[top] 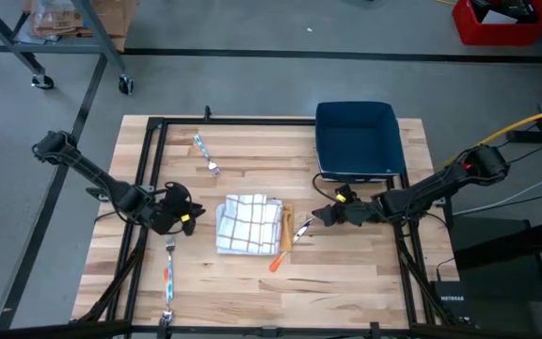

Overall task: Fold towel
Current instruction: Put the stacked folded towels into the blue bin

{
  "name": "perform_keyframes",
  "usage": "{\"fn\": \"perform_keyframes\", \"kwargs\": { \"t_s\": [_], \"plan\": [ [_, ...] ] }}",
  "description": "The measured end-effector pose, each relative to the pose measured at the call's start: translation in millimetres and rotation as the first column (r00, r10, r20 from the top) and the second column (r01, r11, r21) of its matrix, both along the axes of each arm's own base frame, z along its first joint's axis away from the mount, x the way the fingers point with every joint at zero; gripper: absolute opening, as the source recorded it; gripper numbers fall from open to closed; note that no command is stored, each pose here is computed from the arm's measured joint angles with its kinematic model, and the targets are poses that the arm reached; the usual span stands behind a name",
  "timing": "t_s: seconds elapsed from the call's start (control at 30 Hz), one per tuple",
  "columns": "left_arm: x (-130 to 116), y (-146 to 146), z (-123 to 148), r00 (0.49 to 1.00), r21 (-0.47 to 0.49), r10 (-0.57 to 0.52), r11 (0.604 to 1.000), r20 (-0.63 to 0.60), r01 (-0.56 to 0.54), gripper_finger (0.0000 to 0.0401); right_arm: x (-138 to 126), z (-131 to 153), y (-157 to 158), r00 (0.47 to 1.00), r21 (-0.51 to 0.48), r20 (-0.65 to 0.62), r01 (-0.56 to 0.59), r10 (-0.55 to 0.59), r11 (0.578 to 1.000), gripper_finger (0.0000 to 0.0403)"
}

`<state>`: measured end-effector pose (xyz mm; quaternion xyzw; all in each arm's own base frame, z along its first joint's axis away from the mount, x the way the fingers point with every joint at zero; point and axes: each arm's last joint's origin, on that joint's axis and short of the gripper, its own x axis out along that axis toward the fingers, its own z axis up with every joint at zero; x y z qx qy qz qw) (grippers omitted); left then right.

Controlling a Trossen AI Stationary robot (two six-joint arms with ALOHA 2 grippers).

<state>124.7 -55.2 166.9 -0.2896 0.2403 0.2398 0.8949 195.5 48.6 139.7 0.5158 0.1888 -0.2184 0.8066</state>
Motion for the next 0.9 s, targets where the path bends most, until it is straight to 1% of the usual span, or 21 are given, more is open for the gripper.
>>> {"fn": "perform_keyframes", "kwargs": {
  "t_s": [0.17, 0.27, 0.47, 0.6, 0.67, 0.8, 0.9],
  "plan": [
    [2.0, 4.3, 0.0, 0.996, -0.069, 0.086, 0.994, 0.024, -0.084, 0.0100, 9.2, 1.4, 2.9, 0.996, 0.027, 0.088, -0.002, -0.001, 1.000, 0.0184],
    [3.1, 7.1, 0.0, 0.988, -0.125, 0.148, 0.982, 0.039, -0.142, 0.0100, 12.6, -0.7, 3.9, 0.995, 0.031, 0.100, -0.002, -0.001, 1.000, 0.0184],
    [4.6, 9.6, -0.6, 0.989, -0.166, 0.147, 0.976, 0.016, -0.143, 0.0100, 19.8, -3.0, 6.2, 0.997, 0.026, 0.080, -0.002, 0.000, 1.000, 0.0184],
    [6.1, 11.1, -2.2, 0.987, -0.205, 0.158, 0.966, -0.004, -0.156, 0.0100, 33.0, 2.2, 10.5, 0.996, 0.013, 0.084, -0.019, 0.018, 1.000, 0.0184],
    [7.5, 11.1, -4.6, 0.986, -0.212, 0.164, 0.963, -0.024, -0.166, 0.0100, 39.5, 3.2, 12.7, 0.996, -0.019, 0.072, -0.042, 0.043, 0.999, 0.0184],
    [11.7, 9.5, -14.0, 0.982, -0.236, 0.154, 0.956, -0.106, -0.176, 0.0100, 49.9, 4.5, 16.2, 0.996, -0.037, 0.065, -0.064, 0.067, 0.997, 0.0184],
    [15.6, 8.9, -24.3, 0.963, -0.272, 0.207, 0.930, -0.173, -0.249, 0.0100, 53.0, 2.8, 17.2, 0.996, -0.040, 0.054, -0.065, 0.067, 0.997, 0.0184]
  ]
}}
